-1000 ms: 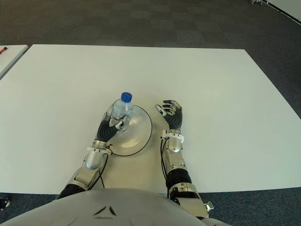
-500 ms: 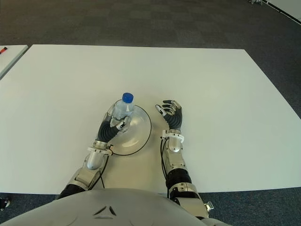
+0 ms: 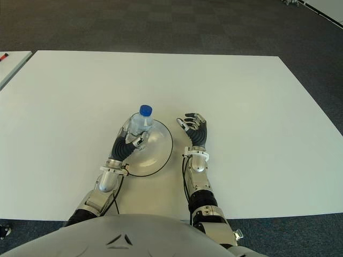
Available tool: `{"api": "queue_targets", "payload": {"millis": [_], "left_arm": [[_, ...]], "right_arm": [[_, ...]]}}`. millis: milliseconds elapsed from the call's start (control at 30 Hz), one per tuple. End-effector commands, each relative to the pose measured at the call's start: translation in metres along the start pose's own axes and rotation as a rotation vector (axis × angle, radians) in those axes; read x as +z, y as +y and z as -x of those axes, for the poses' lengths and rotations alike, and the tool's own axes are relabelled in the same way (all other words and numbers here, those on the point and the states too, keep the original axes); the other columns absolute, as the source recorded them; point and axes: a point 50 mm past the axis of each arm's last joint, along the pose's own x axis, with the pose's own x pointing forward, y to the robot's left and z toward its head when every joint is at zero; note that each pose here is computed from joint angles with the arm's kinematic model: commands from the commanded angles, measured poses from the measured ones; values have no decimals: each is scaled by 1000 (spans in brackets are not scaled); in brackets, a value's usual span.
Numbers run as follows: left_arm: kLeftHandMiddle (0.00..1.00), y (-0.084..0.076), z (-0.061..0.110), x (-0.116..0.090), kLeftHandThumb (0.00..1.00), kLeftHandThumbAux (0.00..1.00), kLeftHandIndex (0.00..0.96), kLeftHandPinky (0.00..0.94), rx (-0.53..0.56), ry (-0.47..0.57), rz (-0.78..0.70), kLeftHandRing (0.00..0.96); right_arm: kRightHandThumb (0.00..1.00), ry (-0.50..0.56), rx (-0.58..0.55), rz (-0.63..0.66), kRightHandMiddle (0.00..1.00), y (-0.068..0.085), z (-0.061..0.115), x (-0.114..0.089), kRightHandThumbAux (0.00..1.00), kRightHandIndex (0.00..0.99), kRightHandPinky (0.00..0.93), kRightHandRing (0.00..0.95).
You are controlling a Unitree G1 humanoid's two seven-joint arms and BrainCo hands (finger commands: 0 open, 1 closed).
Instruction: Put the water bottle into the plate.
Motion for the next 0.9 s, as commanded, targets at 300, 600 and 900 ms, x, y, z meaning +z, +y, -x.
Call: {"api": "queue_targets", "payload": {"millis": [300, 600, 900], "left_arm": [[375, 4, 0, -7, 756, 515, 200, 367, -9, 49, -20, 356], [373, 6, -1, -8, 753, 510, 203, 387, 7, 51, -33, 365], [376, 8, -3, -9, 754, 516, 208, 386, 10, 58, -34, 369]], "right_arm": [[697, 109, -10, 11, 412, -1, 12, -20, 724, 416, 435, 432], [698, 108, -12, 5, 416, 0, 12, -21, 724, 416, 446, 437], [699, 105, -7, 1, 414, 1, 12, -21, 723, 417, 441, 437]]}}
